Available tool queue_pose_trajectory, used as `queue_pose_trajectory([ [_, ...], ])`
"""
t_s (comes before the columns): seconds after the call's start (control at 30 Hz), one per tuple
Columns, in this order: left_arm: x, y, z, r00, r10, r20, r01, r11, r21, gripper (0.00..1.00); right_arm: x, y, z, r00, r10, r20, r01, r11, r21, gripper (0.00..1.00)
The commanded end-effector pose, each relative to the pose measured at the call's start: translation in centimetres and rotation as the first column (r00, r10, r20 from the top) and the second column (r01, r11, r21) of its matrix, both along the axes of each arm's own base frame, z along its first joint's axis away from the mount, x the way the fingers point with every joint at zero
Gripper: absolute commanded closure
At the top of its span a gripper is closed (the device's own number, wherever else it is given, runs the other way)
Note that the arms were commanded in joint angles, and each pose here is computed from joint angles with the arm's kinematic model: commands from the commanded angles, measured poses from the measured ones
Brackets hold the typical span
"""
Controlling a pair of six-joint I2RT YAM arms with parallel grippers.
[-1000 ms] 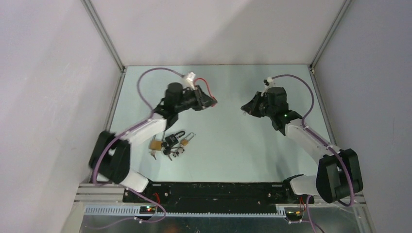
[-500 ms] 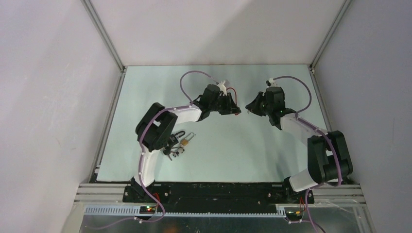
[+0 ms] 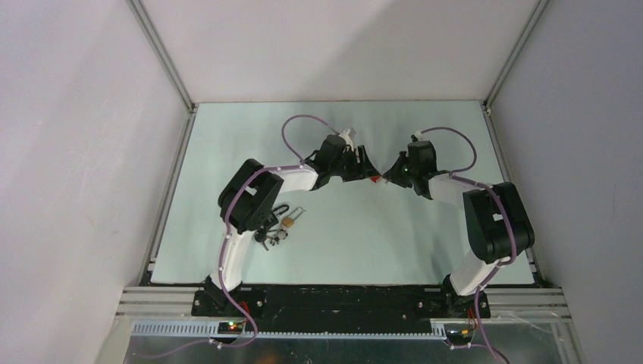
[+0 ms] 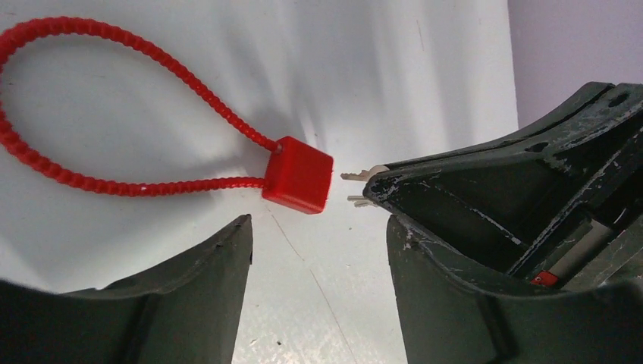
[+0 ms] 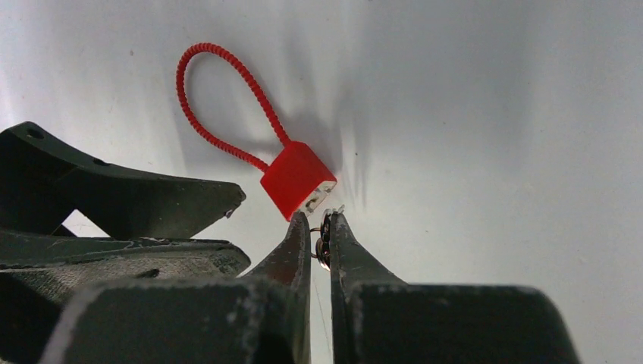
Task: Lock with the key
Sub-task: Place the lock at the center of the board, then place the key at the center of the board.
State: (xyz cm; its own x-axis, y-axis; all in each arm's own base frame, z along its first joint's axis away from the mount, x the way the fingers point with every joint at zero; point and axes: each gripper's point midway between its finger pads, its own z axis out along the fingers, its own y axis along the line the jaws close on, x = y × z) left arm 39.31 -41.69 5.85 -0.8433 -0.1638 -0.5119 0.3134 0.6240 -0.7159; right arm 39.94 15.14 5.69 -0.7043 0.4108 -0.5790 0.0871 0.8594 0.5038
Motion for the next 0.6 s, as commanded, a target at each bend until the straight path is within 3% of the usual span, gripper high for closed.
queue_pose_trajectory([
  [0.0,0.8,0.8,0.8,0.998,0.056,0.019,-0.056,0.998,0.025,0.3,2.1,0.0,1.2,0.998,-0.034,0.051,0.034,0.999,0.013,1.0],
  [0.13,1.5,2.8,1.1,0.993,0.116,0.038,-0.118,0.99,0.071,0.28,2.2,-0.1,0.7,0.999,-0.039,0.031,0.039,0.999,0.0,0.99],
  [0.2,1.5,3.8,1.9,0.989,0.134,0.063,-0.139,0.986,0.088,0.28,2.3,-0.2,0.6,0.999,-0.041,0.022,0.041,0.999,-0.009,0.92],
  [0.27,1.5,4.9,2.9,0.984,0.147,0.1,-0.159,0.98,0.116,0.27,2.1,-0.5,0.6,0.998,-0.056,0.0,0.056,0.998,-0.023,0.79],
  [0.33,1.2,6.1,4.2,0.978,0.158,0.138,-0.178,0.974,0.143,0.25,2.2,-1.0,1.1,0.997,-0.079,0.001,0.079,0.996,-0.036,0.57],
  [0.4,1.0,7.4,5.9,0.968,0.166,0.189,-0.199,0.965,0.169,0.21,2.1,-1.5,1.9,0.995,-0.099,0.017,0.1,0.994,-0.052,0.45],
  [0.57,-0.7,11.1,9.0,0.946,0.171,0.274,-0.237,0.945,0.227,0.01,1.5,-3.1,4.2,0.988,-0.137,0.066,0.145,0.981,-0.126,0.31],
])
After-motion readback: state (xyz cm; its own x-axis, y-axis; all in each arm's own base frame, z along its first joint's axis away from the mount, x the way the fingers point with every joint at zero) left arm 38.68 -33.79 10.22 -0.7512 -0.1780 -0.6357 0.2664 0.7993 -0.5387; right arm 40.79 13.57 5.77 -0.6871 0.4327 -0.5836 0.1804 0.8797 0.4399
